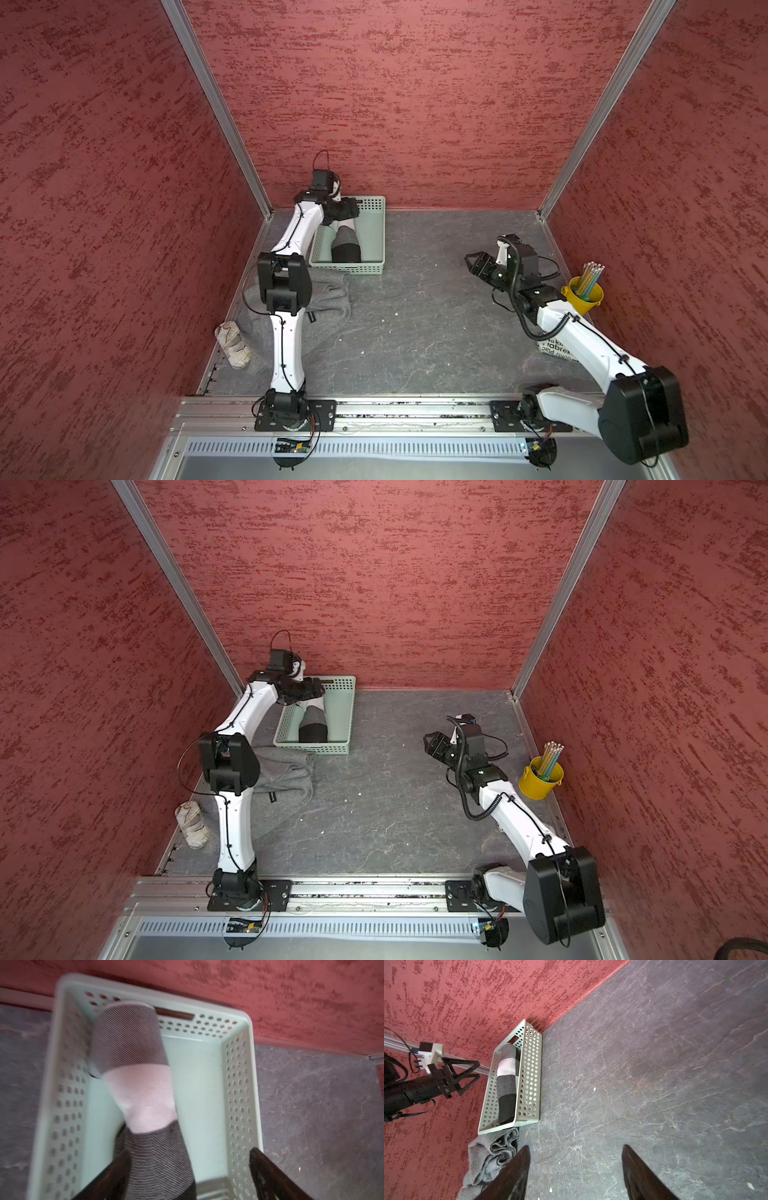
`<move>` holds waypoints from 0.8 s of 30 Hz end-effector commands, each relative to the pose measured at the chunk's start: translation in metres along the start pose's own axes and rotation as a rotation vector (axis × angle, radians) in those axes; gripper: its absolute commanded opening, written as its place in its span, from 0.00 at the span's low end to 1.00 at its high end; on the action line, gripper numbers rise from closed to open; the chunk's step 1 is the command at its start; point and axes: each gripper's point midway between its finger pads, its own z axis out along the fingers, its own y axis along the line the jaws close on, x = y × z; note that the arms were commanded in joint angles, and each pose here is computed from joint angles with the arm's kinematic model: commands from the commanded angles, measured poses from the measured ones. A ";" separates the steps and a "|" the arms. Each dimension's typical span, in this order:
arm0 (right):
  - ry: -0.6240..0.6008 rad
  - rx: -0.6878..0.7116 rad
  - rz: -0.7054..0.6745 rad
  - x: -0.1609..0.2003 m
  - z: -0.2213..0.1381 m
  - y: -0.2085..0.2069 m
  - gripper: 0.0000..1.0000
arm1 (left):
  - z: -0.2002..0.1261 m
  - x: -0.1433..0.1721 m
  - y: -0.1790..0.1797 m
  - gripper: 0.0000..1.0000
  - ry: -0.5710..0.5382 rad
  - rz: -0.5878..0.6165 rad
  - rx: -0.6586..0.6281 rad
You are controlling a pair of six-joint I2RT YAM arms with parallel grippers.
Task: Roll up the scarf and place it into the basket
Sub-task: Place the scarf in the basket, then move the scarf to the basket.
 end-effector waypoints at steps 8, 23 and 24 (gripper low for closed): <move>0.052 0.050 -0.111 0.013 0.029 0.020 0.64 | 0.058 0.064 -0.011 0.52 0.199 0.124 -0.055; 0.187 0.023 -0.322 0.044 0.234 0.149 0.68 | 0.072 0.080 0.019 0.51 0.263 0.057 -0.094; 0.199 0.022 -0.326 0.049 0.244 0.151 0.68 | 0.073 0.081 0.021 0.51 0.266 0.055 -0.094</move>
